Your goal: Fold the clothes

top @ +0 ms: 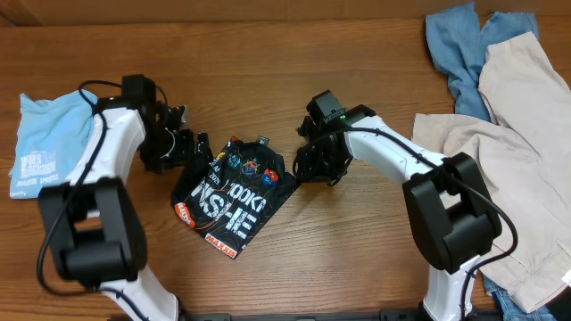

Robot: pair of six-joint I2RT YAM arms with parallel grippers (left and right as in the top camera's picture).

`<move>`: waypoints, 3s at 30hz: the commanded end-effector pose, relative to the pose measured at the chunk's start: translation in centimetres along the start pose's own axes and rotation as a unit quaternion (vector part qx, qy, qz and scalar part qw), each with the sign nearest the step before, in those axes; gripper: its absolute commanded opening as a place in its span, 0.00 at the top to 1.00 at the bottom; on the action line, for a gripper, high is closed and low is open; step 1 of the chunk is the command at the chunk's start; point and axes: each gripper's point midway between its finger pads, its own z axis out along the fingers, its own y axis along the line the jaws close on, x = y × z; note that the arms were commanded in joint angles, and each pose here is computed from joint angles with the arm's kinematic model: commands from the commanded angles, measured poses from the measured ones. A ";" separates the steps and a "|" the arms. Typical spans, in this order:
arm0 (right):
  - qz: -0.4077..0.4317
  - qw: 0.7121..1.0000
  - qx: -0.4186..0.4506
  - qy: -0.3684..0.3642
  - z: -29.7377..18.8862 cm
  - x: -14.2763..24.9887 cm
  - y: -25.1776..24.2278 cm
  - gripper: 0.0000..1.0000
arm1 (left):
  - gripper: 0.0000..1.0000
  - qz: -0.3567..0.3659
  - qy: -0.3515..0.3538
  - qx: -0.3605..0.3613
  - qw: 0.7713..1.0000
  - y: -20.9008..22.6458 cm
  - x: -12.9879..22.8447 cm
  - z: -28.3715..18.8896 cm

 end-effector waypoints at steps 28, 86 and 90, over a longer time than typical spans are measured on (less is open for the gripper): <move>-0.010 1.000 0.005 -0.029 -2.9 -0.4 0.8 0.71 | 0.43 0.143 0.032 0.099 0.984 -7.5 0.0 6.2; -0.006 0.961 0.114 -0.251 -22.6 2.8 -0.4 0.70 | 0.96 -0.083 -0.271 -0.225 0.932 22.9 -9.7 -22.2; -0.005 0.960 0.121 -0.253 -22.7 2.7 -0.6 0.70 | 0.96 -0.081 -0.286 -0.238 0.925 24.3 -9.7 -23.2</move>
